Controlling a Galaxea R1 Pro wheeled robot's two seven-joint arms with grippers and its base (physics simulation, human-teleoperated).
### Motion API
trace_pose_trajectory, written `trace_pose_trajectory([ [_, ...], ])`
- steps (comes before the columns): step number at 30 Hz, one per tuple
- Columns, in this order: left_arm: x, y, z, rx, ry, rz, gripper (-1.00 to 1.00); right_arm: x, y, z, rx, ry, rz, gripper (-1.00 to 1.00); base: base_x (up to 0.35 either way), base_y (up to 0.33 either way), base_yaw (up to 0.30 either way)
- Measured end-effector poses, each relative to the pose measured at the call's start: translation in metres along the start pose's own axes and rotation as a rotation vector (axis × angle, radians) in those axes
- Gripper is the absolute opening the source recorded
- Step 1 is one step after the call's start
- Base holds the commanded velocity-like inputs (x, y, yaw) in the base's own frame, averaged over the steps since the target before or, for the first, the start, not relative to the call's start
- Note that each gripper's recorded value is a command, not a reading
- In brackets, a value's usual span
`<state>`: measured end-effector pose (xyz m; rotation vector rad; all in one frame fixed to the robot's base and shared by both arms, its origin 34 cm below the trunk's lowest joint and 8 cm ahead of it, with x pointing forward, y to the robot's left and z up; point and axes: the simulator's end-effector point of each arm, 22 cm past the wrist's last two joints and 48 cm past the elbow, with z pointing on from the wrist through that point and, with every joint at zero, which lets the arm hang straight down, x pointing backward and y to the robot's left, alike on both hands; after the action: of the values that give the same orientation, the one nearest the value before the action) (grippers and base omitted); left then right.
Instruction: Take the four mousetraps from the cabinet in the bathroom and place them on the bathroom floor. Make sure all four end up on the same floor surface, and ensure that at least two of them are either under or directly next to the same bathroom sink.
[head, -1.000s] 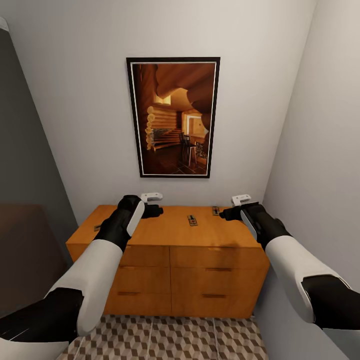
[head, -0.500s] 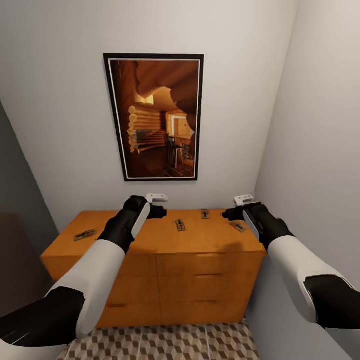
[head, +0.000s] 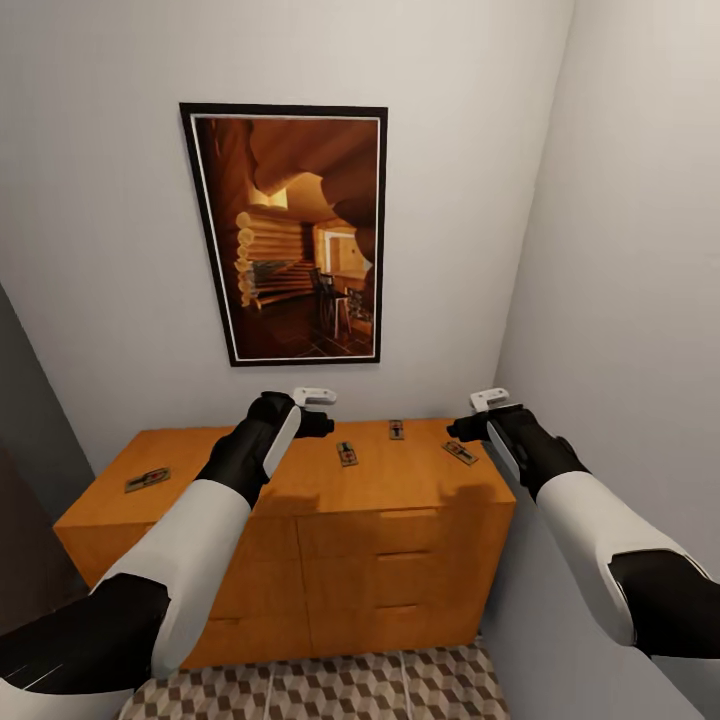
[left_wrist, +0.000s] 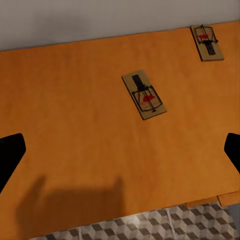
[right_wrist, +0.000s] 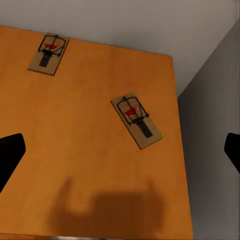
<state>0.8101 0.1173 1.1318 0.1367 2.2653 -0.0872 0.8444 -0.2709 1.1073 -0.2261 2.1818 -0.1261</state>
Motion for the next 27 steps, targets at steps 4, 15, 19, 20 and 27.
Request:
trace_pose_trajectory([
  [4,0.000,0.000,0.000,0.000,-0.001,0.000,1.00,0.000,0.000,0.000,0.001,0.000,-0.003,1.00,0.003,-0.002,-0.006],
  [15,0.000,0.000,0.000,0.000,-0.003,-0.001,1.00,0.001,0.002,0.000,-0.010,0.002,-0.005,1.00,0.000,0.000,-0.001],
  [19,0.000,0.000,0.001,0.000,-0.003,-0.001,1.00,0.005,0.003,0.002,-0.012,0.012,-0.010,1.00,0.000,0.000,0.000],
  [20,0.001,0.000,0.001,0.000,-0.003,-0.001,1.00,0.006,0.004,0.002,-0.012,0.015,-0.015,1.00,0.000,0.000,0.000],
  [27,0.001,0.000,0.001,0.000,-0.004,-0.001,1.00,0.013,0.011,0.005,-0.009,0.031,-0.075,1.00,0.000,0.000,0.000],
])
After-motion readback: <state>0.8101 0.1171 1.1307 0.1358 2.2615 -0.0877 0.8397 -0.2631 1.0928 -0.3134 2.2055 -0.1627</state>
